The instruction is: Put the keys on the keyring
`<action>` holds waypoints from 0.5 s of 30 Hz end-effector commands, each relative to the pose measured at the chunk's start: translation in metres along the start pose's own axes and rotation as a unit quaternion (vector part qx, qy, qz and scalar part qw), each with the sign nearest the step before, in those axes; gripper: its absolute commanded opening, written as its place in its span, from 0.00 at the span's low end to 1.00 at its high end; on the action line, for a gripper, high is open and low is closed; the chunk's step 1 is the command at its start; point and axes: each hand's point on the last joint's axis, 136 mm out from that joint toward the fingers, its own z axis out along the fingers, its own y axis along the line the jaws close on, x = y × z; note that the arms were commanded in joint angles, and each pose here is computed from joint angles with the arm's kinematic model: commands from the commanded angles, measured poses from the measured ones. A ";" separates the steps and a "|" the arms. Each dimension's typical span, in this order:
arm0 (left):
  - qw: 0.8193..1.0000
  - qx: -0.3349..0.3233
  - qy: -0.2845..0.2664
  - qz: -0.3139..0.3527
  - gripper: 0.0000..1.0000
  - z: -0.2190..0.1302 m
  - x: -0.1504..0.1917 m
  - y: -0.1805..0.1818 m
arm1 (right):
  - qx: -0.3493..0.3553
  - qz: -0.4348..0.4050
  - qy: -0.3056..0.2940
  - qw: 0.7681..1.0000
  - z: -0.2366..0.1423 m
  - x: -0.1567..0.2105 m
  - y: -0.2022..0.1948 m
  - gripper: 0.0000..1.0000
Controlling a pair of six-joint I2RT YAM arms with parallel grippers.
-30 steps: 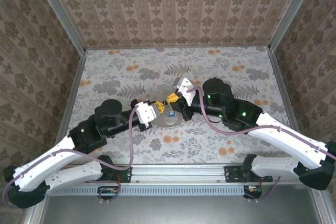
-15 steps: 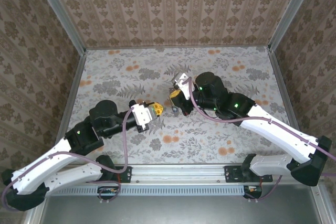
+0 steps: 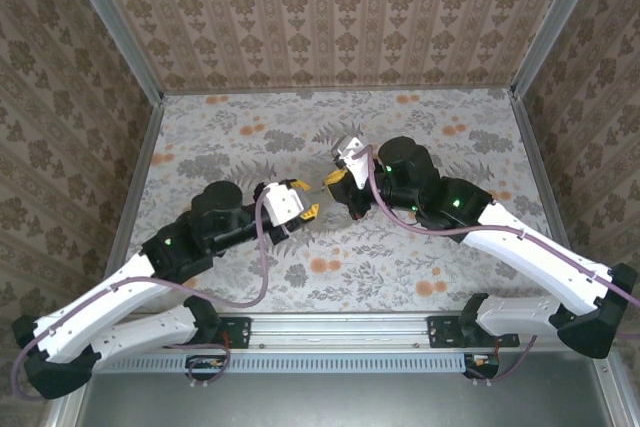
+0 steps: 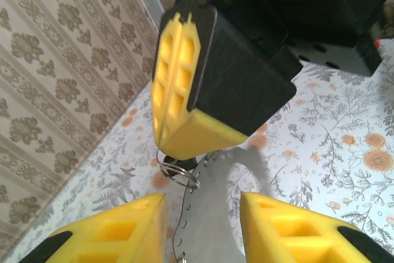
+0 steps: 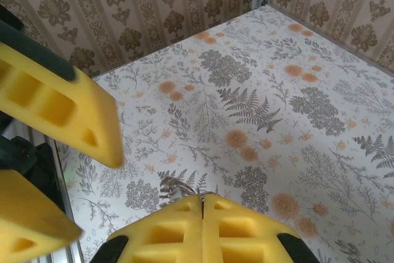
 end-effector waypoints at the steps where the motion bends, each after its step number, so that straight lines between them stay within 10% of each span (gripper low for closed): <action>1: 0.999 -0.006 -0.021 -0.034 0.34 0.005 -0.011 0.006 | -0.003 0.005 -0.051 0.999 -0.012 -0.025 0.002 0.00; 15: 0.996 -0.045 -0.012 -0.073 0.33 0.022 -0.005 0.021 | -0.001 0.009 -0.069 0.998 -0.015 -0.026 0.001 0.00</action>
